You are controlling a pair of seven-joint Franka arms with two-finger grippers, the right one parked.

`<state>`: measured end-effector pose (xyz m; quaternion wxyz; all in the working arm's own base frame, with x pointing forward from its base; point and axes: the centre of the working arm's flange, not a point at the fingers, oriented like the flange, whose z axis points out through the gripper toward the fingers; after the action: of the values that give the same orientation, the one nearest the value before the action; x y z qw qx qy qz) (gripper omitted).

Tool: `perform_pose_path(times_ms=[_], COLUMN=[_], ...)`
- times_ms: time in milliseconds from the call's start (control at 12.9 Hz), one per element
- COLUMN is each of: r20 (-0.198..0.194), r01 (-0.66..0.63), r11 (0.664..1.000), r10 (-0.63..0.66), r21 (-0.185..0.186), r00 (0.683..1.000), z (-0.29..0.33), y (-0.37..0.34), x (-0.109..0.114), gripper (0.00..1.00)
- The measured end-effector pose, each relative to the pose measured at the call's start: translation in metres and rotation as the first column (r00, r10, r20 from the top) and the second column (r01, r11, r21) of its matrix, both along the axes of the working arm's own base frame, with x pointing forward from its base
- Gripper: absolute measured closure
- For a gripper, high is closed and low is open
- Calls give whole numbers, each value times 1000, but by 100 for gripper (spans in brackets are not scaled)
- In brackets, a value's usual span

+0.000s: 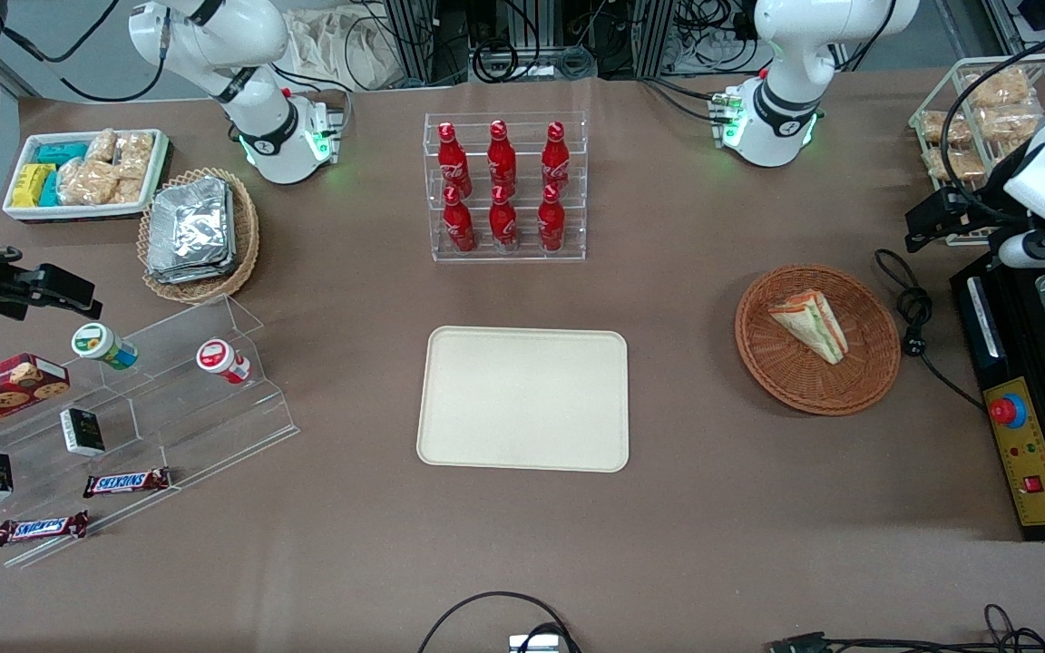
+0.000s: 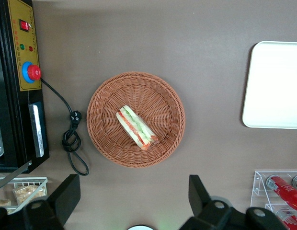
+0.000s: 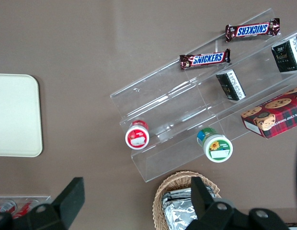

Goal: Place sandwich from basket to tray
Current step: 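Move the left gripper down over the sandwich in the wicker basket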

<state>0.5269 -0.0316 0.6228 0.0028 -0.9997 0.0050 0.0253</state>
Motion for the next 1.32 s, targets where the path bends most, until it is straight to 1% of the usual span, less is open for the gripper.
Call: perform_pose_path(times_ms=[233,311,467,544,700,778,1089,1322], r20=[2,-4,-47,-58,-44,-37,8,44], r01=[-1,-4,-53,-90,-152,-185,-323,-384], r11=[1000,1000,998,996,988,982,945,923], r10=[1,4,54,91,153,186,323,382], r21=[0,0,16,29,39,42,44,30], r00=[1000,1000,997,994,987,982,946,923], z=[1,-1,-18,-35,-79,-103,-184,-229], y=[1,1,5,7,9,10,13,14], x=[0,1,4,6,6,1,-31,-48], gripper=[0,0,0,0,0,0,0,0])
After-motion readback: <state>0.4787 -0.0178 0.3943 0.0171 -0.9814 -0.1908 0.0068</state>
